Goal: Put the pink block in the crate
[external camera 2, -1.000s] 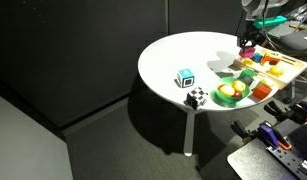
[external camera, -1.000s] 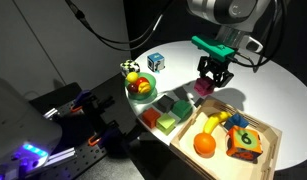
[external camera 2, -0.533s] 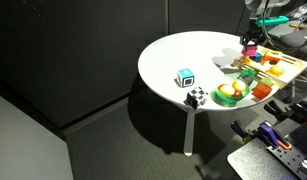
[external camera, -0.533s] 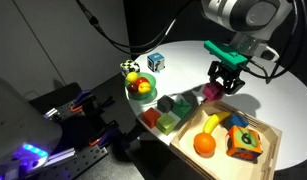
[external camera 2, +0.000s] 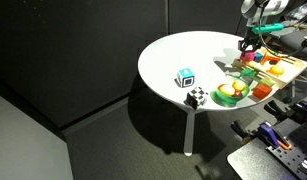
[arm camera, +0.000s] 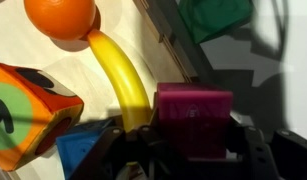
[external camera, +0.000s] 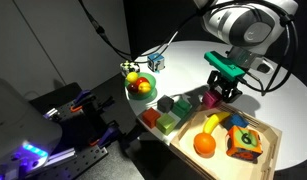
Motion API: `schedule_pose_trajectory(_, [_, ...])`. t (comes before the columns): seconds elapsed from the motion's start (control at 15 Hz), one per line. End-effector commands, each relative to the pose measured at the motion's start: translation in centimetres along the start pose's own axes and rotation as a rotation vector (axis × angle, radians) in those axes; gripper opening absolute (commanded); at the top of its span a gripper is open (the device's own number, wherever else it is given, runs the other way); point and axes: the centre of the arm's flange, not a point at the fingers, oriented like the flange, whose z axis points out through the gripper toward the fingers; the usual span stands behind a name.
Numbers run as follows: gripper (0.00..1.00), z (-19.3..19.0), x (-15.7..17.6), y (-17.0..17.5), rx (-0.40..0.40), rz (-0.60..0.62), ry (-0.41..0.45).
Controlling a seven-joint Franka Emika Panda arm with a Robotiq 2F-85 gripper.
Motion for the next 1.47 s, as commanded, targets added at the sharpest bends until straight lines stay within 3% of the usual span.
schedule_pose_trajectory(0.0, [0.84,0.1,0.7,0.1,-0.021,-0.005,-0.005])
schedule_pose_trajectory(0.13, [0.99,0.1,0.4,0.0,-0.023,-0.017,-0.01])
schedule_pose_trajectory(0.93, [1.0,-3.7,-4.5,-3.8,-0.046,-0.112,0.018])
schedule_pose_trajectory(1.4, [1.0,-5.6,-8.9,-6.2,-0.136,-0.214,-0.01])
